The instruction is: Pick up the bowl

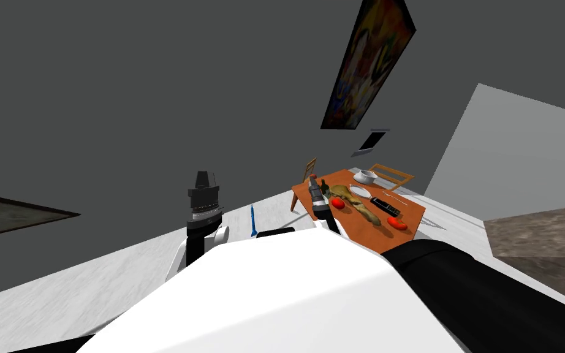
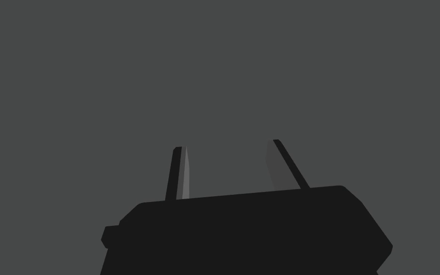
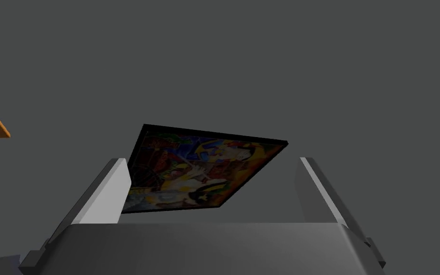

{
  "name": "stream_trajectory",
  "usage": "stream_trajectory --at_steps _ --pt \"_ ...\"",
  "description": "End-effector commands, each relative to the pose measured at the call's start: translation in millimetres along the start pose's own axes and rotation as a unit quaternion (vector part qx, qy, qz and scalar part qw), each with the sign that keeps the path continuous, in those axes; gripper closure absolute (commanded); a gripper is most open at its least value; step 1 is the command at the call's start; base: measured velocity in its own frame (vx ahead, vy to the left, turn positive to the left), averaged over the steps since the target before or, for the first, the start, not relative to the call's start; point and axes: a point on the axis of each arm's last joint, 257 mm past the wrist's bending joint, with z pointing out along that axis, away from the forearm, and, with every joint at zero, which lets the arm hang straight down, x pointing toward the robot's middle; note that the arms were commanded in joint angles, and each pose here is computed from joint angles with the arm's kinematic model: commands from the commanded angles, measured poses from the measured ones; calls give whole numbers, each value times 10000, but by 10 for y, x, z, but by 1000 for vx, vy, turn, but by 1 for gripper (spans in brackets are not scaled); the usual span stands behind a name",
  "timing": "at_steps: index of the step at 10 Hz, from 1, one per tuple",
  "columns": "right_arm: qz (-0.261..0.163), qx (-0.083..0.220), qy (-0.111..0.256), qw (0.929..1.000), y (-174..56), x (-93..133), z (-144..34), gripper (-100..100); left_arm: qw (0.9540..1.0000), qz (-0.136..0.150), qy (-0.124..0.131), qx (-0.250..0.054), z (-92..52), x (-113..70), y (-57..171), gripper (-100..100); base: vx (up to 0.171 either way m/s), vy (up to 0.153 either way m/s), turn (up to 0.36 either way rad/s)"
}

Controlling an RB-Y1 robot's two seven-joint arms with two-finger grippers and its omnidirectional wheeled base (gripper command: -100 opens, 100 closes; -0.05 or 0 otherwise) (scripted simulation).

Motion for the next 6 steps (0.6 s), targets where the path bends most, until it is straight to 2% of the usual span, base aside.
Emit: stream_trajectory --at_steps 1,2,3,5,6 --pt "-283 295 281 9988 -257 95 -74 -100 10000 0 0 0 0 0 0 0 129 131 166" --pt "-466 486 460 9967 -412 158 -146 -100 10000 0 0 0 0 0 0 0 133 142 212" --pt "-466 486 460 9967 -412 158 -146 -100 10000 0 0 0 0 0 0 0 68 68 49" --pt "-870 892 837 9887 -753 266 -335 -100 10000 1 0 0 0 0 0 0 52 54 171" --pt "-1090 1102 1035 9825 -935 308 -452 -100 10000 0 0 0 0 0 0 0 30 69 264"
